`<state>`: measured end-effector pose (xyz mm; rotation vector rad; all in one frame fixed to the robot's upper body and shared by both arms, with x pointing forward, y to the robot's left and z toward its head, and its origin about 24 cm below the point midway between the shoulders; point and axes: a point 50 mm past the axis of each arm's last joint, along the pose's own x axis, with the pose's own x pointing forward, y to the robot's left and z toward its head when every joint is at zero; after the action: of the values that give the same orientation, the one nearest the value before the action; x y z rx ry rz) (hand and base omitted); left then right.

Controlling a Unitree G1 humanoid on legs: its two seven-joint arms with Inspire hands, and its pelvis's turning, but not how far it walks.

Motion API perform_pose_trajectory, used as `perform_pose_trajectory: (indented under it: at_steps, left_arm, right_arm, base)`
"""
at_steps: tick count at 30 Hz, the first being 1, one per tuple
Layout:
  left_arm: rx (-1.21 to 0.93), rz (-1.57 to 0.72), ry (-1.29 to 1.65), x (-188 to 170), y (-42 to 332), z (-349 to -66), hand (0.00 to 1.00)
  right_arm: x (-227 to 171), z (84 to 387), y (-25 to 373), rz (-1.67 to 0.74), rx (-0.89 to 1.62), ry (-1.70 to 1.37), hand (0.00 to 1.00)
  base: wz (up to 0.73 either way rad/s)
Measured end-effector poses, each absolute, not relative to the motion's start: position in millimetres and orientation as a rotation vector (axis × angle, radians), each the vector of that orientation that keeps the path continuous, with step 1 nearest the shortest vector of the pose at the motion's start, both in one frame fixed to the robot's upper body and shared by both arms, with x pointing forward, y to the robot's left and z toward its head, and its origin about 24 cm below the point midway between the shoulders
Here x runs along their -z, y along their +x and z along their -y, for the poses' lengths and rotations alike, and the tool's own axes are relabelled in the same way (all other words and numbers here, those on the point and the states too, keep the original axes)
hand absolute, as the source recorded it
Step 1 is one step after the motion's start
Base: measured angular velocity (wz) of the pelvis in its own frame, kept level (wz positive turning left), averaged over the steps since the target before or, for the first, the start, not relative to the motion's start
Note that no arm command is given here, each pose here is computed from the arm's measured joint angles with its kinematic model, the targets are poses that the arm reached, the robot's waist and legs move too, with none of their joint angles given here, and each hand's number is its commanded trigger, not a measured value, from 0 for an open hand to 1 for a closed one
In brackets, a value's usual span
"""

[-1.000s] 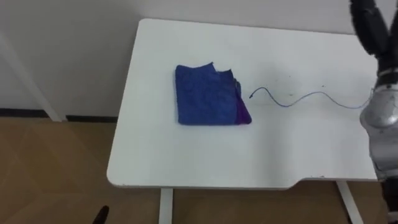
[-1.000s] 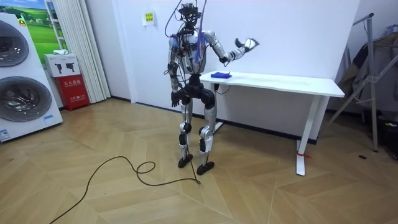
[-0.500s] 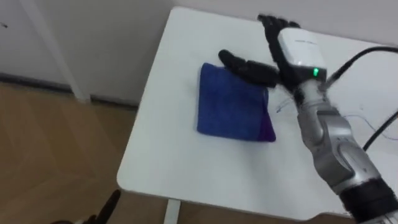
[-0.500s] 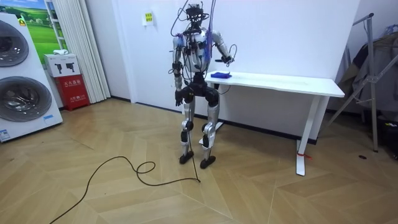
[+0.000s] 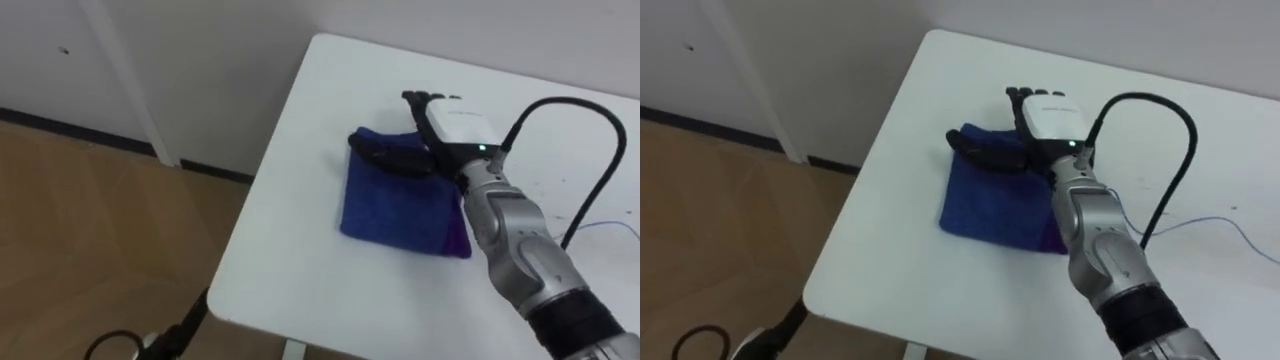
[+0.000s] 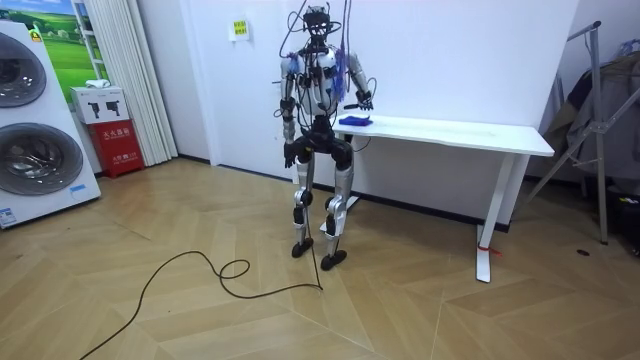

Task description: Wipe table

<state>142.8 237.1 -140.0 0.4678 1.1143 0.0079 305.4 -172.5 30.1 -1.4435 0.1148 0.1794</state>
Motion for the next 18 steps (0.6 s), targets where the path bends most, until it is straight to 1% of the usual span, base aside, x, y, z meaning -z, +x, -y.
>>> perform_pose_trajectory:
  at_steps: [2, 4, 10, 18]
  left_arm:
    - [-0.012, -1.122, 0.466, 140.9, 140.9, -237.5, 0.0]
    - [-0.015, -1.131, 0.468, 141.9, 138.4, -238.2, 0.0]
    - [-0.013, -1.143, 0.467, 143.6, 133.2, -238.2, 0.0]
    - [-0.013, -1.143, 0.465, 144.1, 130.8, -238.2, 0.0]
  right_arm:
    - [-16.2, 177.6, 297.9, -0.172, -0.2, -1.443, 0.0]
    - [-13.4, 178.5, 295.6, -0.181, -0.205, -1.443, 0.0]
    - [-14.2, 181.0, 293.2, -0.179, -0.193, -1.447, 0.0]
    - [-10.7, 181.5, 268.0, -0.162, -0.189, -1.43, 0.0]
  base:
    - [0.11]
    - [0.01]
    - [-0.01]
    - [-0.07]
